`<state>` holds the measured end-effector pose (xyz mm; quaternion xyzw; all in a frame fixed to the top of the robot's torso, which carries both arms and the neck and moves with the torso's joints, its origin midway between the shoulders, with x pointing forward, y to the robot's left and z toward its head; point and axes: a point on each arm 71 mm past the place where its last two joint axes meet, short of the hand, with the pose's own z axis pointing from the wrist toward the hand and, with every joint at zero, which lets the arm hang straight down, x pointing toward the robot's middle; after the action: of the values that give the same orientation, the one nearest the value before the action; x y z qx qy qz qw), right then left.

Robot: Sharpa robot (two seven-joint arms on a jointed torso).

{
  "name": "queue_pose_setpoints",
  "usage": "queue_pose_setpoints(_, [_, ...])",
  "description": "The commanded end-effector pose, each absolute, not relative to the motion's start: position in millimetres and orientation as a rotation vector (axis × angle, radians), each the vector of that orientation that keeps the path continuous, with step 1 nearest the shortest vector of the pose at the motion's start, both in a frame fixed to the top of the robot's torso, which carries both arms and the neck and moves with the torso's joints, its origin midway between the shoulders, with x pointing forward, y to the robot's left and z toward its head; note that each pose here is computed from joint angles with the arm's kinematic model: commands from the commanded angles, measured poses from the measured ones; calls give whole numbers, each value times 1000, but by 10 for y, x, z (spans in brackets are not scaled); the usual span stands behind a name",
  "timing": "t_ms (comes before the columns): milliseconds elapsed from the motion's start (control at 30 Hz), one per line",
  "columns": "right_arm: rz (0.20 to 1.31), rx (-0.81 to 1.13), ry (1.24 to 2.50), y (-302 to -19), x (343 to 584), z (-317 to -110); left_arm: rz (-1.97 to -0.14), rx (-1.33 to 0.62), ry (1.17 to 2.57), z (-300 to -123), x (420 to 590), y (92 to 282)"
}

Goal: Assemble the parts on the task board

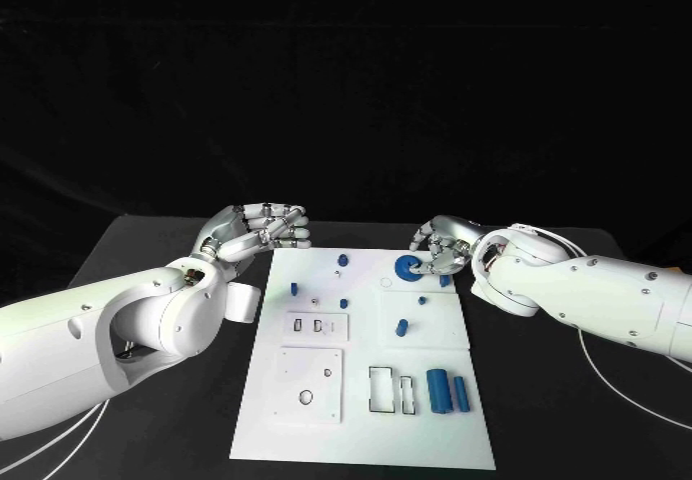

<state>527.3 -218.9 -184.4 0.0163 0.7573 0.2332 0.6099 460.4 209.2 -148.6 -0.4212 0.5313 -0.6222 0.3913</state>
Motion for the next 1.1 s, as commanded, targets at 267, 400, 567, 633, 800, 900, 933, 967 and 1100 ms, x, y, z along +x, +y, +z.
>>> queue_pose_setpoints(267, [543, 28, 1813, -2136, 5278, -1962, -1608, -1062, 1354, -1473, 4601, 2069])
queue_pose_setpoints(400, [542, 30, 1819, -2132, 5277, -1989, -1607, -1063, 1354, -1474, 4602, 2071])
queue_pose_setpoints(567, [546, 28, 1820, -2113, 5272, -2000, -1606, -1063, 1354, -1474, 4603, 2073])
queue_pose_setpoints(633, [545, 28, 1819, -2107, 5275, -2003, -1606, -1063, 1355, -1475, 4604, 2072])
queue_pose_setpoints(800, [532, 32, 1824, -2119, 5289, -2015, -1606, -1064, 1355, -1475, 4603, 2073])
queue_pose_setpoints(900, [519, 28, 1818, -2131, 5298, -2017, -1605, -1064, 1355, -1475, 4603, 2076])
queue_pose_setpoints(933, [515, 25, 1815, -2132, 5299, -2016, -1605, -1064, 1355, -1475, 4603, 2077])
queue_pose_setpoints(967, [511, 19, 1809, -2133, 5300, -2013, -1604, -1064, 1355, -1475, 4603, 2078])
queue_pose_setpoints(1100, [502, -16, 1776, -2117, 5294, -1995, -1604, -1064, 1354, -1476, 4604, 2080])
